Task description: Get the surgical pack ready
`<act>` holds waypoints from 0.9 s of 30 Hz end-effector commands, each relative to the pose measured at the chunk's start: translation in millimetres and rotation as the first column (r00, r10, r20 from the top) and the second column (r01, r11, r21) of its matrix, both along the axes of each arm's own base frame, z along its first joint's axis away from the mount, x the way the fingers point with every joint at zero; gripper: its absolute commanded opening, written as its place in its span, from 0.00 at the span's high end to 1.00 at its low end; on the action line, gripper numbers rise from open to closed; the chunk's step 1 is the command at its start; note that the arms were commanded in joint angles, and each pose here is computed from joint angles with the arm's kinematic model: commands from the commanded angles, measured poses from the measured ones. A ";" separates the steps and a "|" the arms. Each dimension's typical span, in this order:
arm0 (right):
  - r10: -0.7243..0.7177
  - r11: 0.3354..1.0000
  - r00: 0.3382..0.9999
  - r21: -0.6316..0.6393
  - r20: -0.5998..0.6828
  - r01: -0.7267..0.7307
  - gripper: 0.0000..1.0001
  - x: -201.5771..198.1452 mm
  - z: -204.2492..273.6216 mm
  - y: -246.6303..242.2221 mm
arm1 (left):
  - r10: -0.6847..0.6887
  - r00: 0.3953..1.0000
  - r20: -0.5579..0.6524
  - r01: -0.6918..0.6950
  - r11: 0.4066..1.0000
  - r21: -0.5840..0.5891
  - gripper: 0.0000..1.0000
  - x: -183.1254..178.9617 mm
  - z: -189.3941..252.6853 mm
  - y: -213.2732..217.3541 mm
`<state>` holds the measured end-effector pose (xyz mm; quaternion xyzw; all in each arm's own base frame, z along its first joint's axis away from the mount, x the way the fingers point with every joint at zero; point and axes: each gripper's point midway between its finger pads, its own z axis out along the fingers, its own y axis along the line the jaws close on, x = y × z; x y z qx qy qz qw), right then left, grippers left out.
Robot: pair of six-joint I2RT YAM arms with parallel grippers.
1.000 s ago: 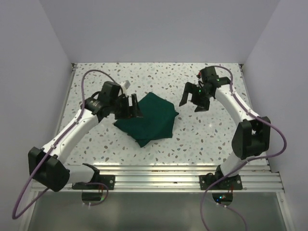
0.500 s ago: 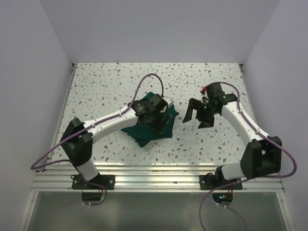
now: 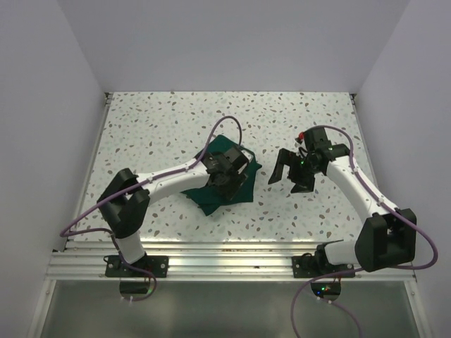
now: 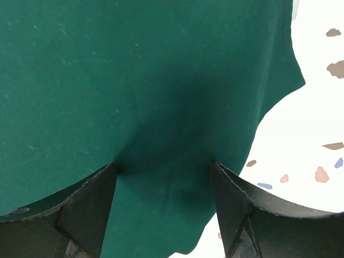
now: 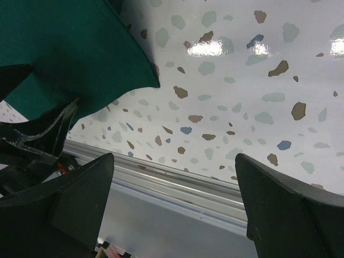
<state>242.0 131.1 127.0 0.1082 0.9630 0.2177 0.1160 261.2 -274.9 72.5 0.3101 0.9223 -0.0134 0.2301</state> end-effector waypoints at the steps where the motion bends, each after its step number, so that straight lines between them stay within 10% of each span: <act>1: -0.008 0.999 0.999 0.040 0.031 0.007 0.01 2.8 7.4 5.6 | -0.030 0.999 0.042 0.031 0.999 -0.024 0.26 2.1 6.4 -7.3; 16: 0.038 0.998 0.999 0.051 0.000 -0.038 0.01 1.3 -4.2 27.7 | -0.022 1.000 0.016 0.021 0.999 0.039 0.28 -15.6 -6.3 8.3; 27: 0.061 0.994 0.997 0.089 -0.050 -0.056 0.01 -8.0 -20.1 46.9 | -0.014 0.998 0.055 0.011 0.999 0.054 0.57 -5.7 0.4 6.9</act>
